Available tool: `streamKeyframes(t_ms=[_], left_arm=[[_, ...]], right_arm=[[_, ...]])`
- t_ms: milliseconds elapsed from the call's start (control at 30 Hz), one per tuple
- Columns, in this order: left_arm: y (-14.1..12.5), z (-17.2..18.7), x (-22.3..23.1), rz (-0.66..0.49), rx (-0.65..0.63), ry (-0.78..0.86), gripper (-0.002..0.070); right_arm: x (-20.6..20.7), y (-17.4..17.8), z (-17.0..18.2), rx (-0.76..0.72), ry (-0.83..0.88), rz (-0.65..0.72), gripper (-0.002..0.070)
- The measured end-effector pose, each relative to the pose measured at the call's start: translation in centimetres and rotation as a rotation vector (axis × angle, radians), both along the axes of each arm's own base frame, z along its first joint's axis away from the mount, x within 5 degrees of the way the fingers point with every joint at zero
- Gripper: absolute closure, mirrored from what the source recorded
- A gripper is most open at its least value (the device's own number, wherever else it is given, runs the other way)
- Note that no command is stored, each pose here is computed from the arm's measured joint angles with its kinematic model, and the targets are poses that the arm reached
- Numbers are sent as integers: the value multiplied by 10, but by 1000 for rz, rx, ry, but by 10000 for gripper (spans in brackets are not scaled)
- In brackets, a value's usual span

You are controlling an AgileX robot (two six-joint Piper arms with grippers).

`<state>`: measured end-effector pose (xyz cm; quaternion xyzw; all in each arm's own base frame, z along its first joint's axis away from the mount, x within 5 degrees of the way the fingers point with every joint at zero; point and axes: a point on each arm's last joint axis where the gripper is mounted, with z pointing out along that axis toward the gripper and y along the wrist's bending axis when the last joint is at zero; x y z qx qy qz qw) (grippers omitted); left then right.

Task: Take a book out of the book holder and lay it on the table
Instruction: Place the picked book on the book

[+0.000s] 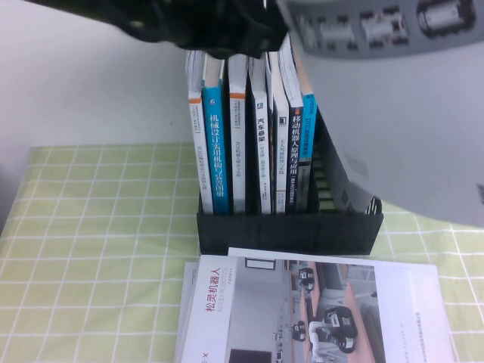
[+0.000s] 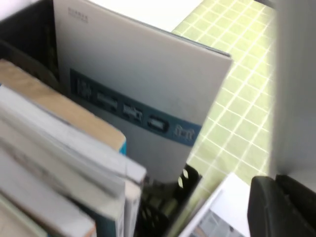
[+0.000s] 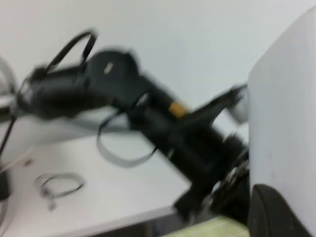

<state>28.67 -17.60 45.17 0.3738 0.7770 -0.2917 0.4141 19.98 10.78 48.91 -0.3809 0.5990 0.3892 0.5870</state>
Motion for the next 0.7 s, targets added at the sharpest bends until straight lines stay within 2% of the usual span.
streamKeyframes(t_ms=[133,300,467,700], left_arm=[[29,14,-26,35,3,16,678],[74,17,-72,157,-18,17,678],[101,-8,-118,276,-37,84,678],[110,-67,-180,314,-48,220,678]], right_arm=[[-16,2,3,-108,8,123,664],[-26,7,-4,-216,32,206,664],[-37,26,-21,-415,50,268,664],[-35,69,-62,-785,98,233,664]])
